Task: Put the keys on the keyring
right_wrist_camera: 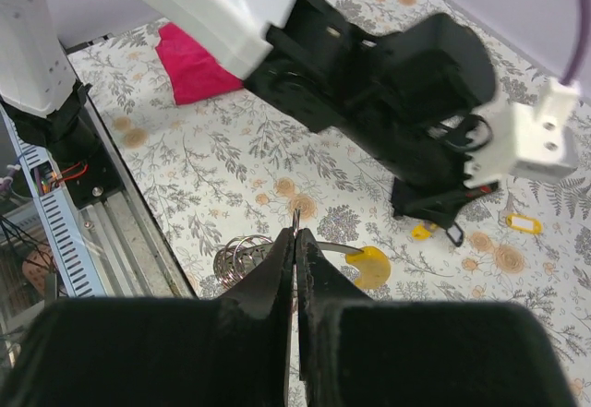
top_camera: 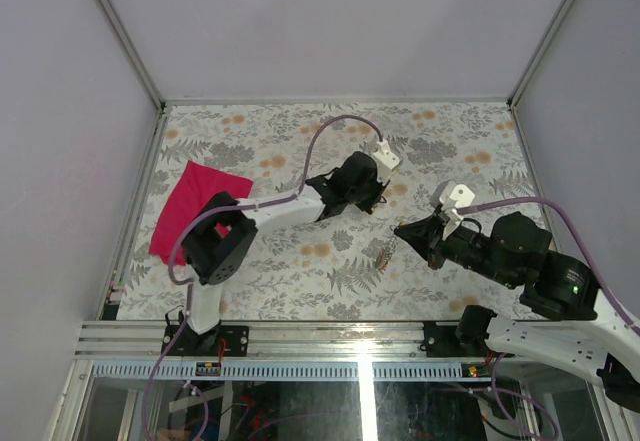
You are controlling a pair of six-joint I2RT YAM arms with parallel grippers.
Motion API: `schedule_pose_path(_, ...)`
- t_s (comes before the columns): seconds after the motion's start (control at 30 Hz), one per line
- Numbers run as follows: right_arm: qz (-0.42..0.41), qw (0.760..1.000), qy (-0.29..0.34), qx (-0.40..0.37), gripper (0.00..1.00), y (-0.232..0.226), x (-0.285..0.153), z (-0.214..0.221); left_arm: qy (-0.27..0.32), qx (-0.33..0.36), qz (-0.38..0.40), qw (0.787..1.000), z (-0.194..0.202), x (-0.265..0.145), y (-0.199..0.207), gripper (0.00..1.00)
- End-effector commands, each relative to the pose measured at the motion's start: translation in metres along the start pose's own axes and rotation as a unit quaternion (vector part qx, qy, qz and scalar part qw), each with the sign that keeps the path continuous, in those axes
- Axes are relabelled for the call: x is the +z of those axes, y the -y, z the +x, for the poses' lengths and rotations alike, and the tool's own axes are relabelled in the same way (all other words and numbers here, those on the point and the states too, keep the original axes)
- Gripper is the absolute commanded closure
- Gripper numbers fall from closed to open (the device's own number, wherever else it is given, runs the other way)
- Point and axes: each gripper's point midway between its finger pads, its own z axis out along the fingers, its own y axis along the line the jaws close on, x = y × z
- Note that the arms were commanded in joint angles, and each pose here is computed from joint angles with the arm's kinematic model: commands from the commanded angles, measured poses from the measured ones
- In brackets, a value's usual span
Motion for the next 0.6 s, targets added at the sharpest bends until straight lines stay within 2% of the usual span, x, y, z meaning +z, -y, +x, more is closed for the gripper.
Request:
schedule_pose_path(0.0,0.009,0.999,0.044,0.009,1.0,0.003,-0.008,-0.021,0.021,-0.023,0.052,0.998,0.011,-0.04,0.021,1.0)
schedule_pose_path(0.23,0.025,0.999,0.033,0.007,1.0,0.009,-0.016,-0.01,-0.015,-0.029,0.07,0.997,0.072,-0.107,0.045,1.0)
schedule_pose_path(0.43,0.028,0.999,0.025,0.012,1.0,0.01,-0.015,-0.001,-0.055,-0.024,0.065,0.996,0.12,-0.125,0.068,0.99)
schedule_pose_path(0.57,0.024,0.999,0.014,0.019,1.0,0.008,-0.012,0.005,-0.052,-0.035,0.056,0.996,0.129,-0.131,0.071,0.86)
